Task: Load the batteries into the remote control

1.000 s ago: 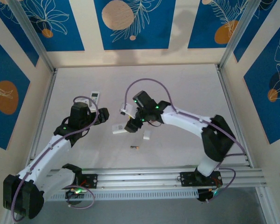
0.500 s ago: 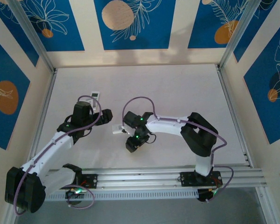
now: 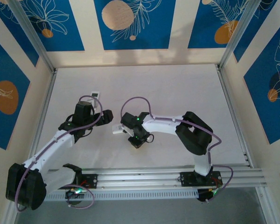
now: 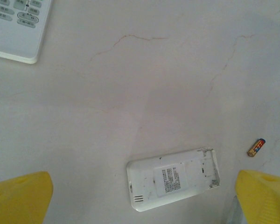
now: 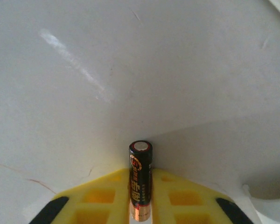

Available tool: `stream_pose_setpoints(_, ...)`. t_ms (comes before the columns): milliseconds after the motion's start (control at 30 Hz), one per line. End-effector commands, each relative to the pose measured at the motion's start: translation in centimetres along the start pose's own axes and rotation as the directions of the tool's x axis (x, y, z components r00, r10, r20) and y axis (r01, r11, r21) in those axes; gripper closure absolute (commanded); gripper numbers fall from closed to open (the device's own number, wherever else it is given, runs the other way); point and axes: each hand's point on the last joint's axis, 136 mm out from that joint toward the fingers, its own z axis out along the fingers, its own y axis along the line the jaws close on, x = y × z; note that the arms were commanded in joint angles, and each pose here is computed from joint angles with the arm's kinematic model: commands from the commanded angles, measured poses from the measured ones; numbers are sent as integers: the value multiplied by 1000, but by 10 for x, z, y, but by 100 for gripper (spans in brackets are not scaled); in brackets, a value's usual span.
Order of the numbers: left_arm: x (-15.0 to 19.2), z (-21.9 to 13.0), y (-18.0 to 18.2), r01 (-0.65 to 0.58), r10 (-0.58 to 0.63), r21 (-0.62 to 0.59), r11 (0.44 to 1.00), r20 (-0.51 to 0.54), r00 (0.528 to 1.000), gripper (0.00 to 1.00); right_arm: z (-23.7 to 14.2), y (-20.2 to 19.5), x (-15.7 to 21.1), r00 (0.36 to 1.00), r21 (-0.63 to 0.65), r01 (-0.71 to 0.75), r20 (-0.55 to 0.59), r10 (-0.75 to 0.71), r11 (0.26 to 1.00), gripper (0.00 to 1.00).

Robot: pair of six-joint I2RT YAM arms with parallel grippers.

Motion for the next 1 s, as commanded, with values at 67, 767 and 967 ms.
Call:
stream_pose_setpoints(67,-14,-4,-12,13,-14,44,999,23,1000,0,-20,13,-11,996,-138,-72,36,77,988,91)
stream_pose_setpoints(767,-13,-13,-10,11,-12,33,999,29,999,0,-33,-49,-93,863,-300,-439,121,490,847,89)
stream_pose_setpoints(967,-11,-9,-12,17,-18,44,999,17,1000,0,-21,-49,-96,861,-305,-454,89,500,837,86)
